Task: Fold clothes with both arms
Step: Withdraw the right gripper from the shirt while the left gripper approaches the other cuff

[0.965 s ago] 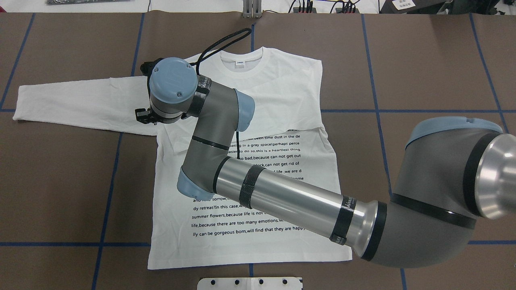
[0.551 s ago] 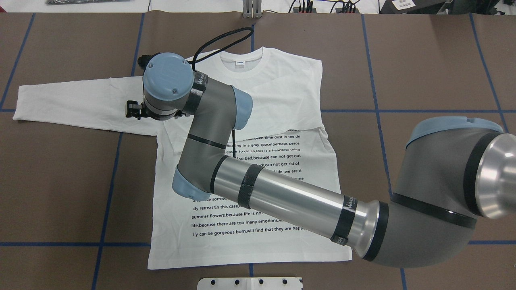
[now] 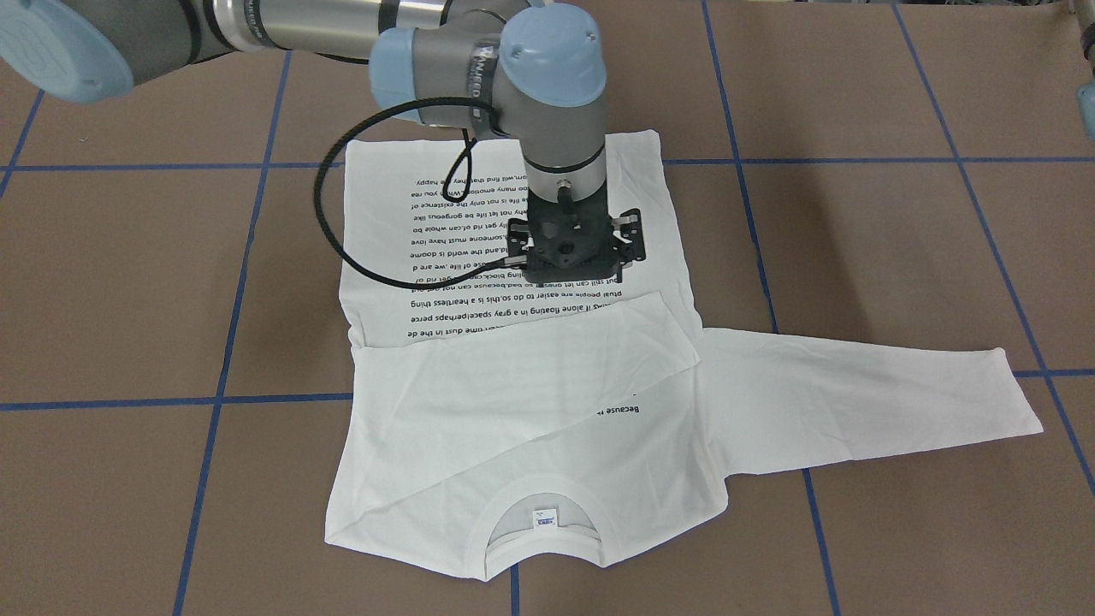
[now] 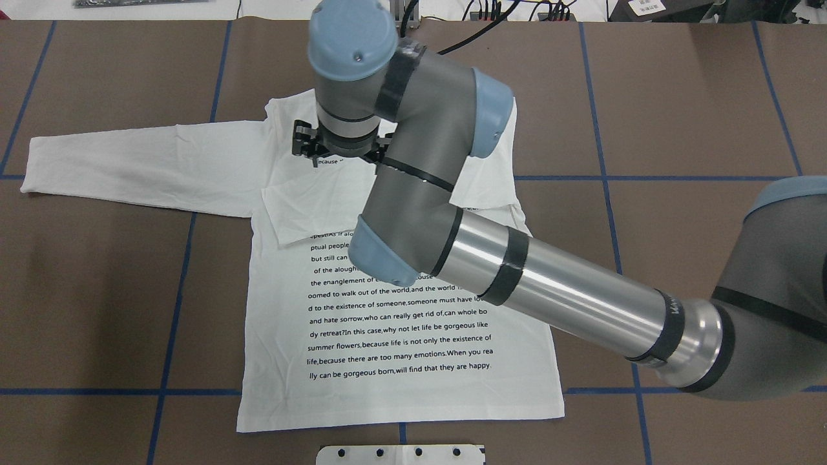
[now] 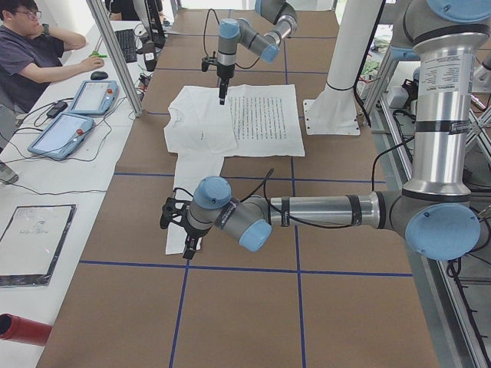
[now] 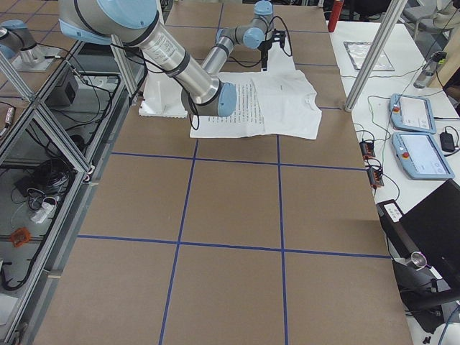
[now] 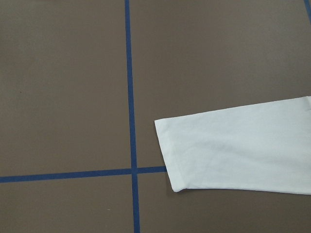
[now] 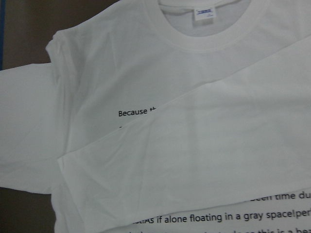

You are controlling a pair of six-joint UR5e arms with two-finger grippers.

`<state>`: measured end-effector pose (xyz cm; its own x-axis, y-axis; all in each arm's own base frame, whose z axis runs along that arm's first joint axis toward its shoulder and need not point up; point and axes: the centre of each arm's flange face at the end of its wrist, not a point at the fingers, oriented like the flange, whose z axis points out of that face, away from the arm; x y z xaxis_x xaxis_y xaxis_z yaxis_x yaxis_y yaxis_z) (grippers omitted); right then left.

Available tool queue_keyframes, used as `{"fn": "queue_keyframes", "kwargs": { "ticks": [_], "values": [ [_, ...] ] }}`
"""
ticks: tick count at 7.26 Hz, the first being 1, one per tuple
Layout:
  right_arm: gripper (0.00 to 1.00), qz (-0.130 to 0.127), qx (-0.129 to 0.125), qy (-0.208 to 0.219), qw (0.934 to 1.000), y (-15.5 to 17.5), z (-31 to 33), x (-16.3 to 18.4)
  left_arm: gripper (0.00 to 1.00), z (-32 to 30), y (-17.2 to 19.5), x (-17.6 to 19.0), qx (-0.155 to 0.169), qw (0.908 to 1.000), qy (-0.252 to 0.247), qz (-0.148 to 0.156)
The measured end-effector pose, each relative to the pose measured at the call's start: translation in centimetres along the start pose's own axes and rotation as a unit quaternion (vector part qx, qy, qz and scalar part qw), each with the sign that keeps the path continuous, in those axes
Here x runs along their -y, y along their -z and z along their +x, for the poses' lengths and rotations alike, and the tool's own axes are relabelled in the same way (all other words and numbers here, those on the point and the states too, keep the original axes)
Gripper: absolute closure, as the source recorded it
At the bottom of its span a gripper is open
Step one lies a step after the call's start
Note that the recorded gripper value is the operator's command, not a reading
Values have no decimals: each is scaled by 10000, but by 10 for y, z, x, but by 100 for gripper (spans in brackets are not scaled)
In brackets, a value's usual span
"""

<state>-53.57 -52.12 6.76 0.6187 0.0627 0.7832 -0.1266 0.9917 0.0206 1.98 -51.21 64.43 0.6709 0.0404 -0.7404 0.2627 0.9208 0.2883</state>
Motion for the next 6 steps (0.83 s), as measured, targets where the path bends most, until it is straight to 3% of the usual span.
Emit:
{"fn": "queue_keyframes", "kwargs": {
  "ticks": [2,4,6],
  "values": [
    [0,-157,-399,337,9985,33,125,26,1,23,-42,-6,1,9993,264,250],
    [0,-356,-504,562,9965,59,234,53,1,37,-84,23,188,9990,239,343],
    [0,-427,-590,751,9945,65,291,66,3,40,-121,35,421,9983,183,347]
  ]
}}
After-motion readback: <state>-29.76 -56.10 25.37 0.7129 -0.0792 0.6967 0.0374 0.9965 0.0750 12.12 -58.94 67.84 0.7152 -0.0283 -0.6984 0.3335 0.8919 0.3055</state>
